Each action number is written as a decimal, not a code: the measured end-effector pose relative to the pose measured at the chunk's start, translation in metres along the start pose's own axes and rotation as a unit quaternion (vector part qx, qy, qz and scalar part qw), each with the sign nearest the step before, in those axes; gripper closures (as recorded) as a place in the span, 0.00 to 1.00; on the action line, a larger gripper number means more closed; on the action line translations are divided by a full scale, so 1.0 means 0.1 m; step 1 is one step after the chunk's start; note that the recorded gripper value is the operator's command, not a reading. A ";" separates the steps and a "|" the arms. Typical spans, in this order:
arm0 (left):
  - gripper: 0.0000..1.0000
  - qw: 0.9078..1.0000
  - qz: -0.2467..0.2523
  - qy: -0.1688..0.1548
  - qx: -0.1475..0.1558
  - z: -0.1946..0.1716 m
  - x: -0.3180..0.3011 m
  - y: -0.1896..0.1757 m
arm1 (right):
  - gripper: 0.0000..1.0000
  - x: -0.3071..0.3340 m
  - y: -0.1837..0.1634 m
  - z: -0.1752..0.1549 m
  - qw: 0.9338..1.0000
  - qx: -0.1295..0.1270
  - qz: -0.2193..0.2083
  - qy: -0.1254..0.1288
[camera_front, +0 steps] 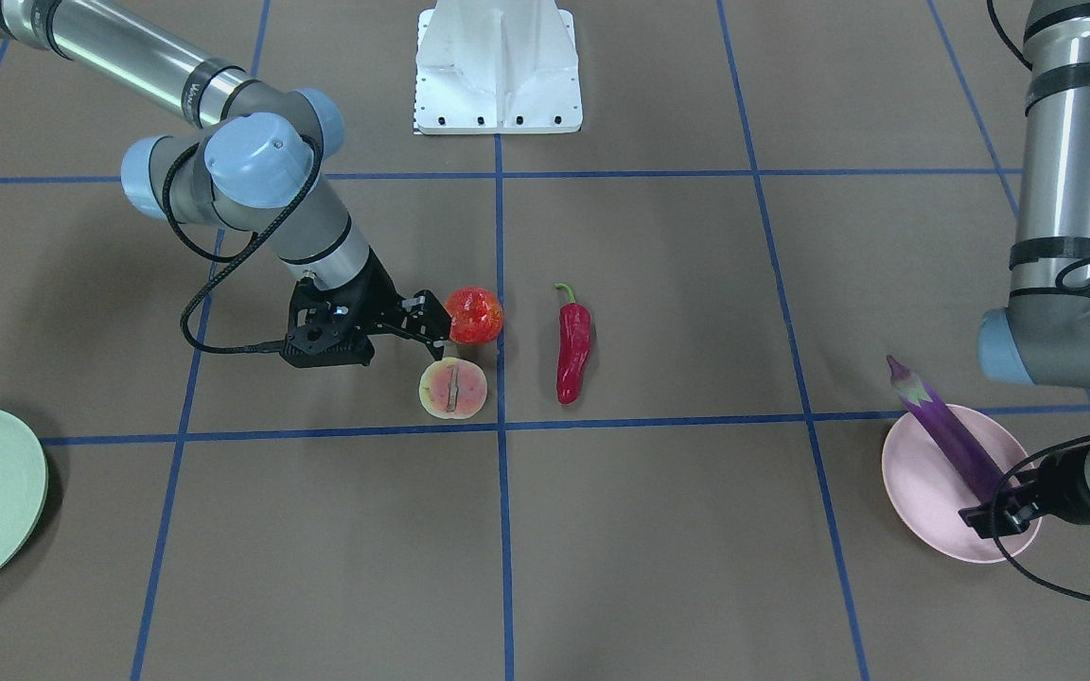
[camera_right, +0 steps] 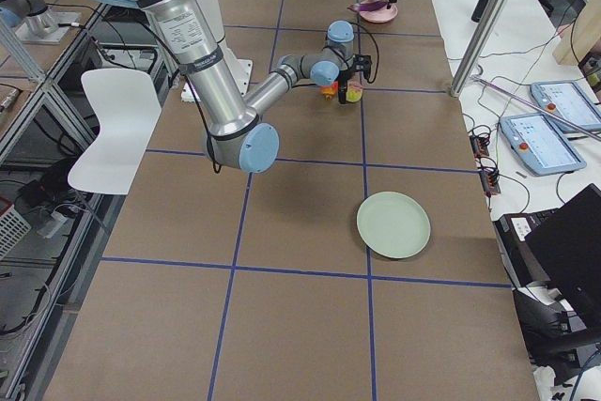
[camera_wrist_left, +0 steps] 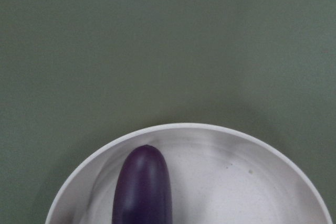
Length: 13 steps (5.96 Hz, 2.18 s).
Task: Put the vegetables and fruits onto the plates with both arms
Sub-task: 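Lower the eggplant onto the pink plate while the right gripper grasps the peach, then carry the peach to the green plate while the left arm returns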
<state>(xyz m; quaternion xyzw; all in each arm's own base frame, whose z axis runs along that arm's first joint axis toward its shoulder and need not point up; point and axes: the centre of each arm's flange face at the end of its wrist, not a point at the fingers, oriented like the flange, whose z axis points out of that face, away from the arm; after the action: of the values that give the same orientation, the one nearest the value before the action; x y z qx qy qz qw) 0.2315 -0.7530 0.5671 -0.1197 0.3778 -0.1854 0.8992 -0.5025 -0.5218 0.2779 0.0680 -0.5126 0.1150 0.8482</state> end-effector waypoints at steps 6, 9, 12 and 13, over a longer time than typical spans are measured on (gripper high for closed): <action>0.00 1.000 0.008 0.003 0.002 -0.01 0.07 0.06 | 0.00 -0.12 0.23 0.34 0.995 0.043 0.081 -0.032; 0.00 1.000 0.008 0.006 0.005 -0.03 0.08 0.10 | 0.02 -0.23 0.19 0.45 0.994 0.052 0.097 -0.027; 0.00 1.000 0.008 0.023 0.015 -0.23 0.33 0.21 | 1.00 -0.25 0.21 0.47 0.992 0.051 0.113 -0.028; 0.00 0.999 0.005 0.044 0.021 -0.40 0.67 0.43 | 1.00 -0.28 0.18 0.40 0.991 0.053 0.119 -0.034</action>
<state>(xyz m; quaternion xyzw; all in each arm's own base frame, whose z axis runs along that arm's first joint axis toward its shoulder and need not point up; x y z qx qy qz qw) 0.2566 -0.7458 0.4822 -0.0905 0.4131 -0.1943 0.8851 -0.5538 -0.5177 0.2715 0.0557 -0.5389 0.2398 0.8056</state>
